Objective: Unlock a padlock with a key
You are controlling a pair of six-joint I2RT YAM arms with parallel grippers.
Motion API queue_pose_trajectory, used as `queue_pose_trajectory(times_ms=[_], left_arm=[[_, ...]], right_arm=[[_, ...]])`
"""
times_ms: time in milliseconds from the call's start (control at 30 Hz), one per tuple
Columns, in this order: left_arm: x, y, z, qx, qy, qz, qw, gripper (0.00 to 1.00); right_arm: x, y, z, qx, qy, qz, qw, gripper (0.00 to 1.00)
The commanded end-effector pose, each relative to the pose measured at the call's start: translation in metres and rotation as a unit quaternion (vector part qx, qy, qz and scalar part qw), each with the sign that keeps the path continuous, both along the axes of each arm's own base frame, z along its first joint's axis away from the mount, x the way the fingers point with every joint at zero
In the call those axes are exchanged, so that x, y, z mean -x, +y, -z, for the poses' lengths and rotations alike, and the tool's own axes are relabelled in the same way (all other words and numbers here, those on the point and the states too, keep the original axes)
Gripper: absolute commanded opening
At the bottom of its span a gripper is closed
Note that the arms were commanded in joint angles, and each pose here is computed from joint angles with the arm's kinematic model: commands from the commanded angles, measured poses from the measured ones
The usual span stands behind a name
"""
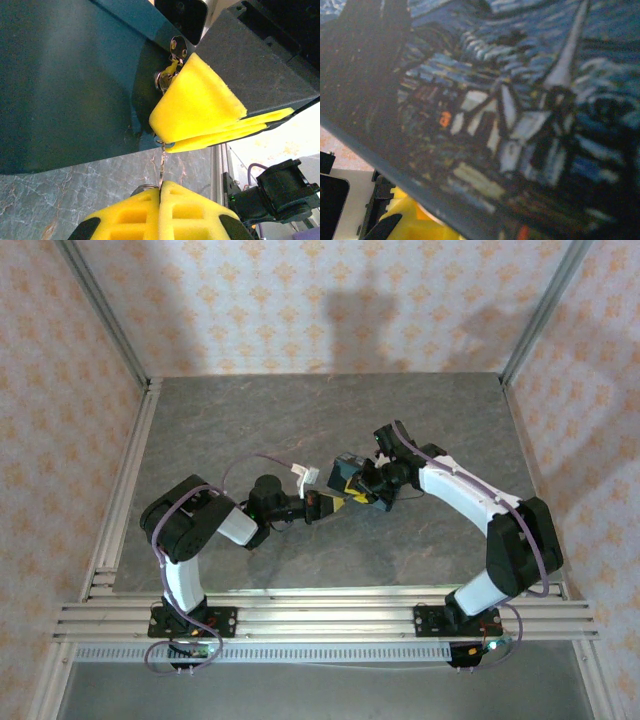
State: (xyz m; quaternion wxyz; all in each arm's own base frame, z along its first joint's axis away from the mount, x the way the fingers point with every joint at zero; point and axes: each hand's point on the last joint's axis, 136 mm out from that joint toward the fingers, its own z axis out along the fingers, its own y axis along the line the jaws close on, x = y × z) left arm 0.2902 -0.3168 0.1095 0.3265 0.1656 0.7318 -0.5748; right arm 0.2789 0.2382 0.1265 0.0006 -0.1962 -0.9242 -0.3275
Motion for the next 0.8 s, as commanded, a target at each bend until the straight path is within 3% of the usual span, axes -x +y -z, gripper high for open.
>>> queue_pose_trajectory(times_ms=[0,767], left_arm=[[-0.006,0.005,-0.006,0.004,-0.031,-0.015,0.999,0.0],[0.004,0.006,-0.005,-0.004,-0.034,0.0,0.999,0.0]], right_arm=[[-0.001,0.004,-0.014,-0.015,-0.007,-0.006,1.0,0.0],[-0.005,0.003,-0.017,-0.011,-0.015,-0.002,1.0,0.0]])
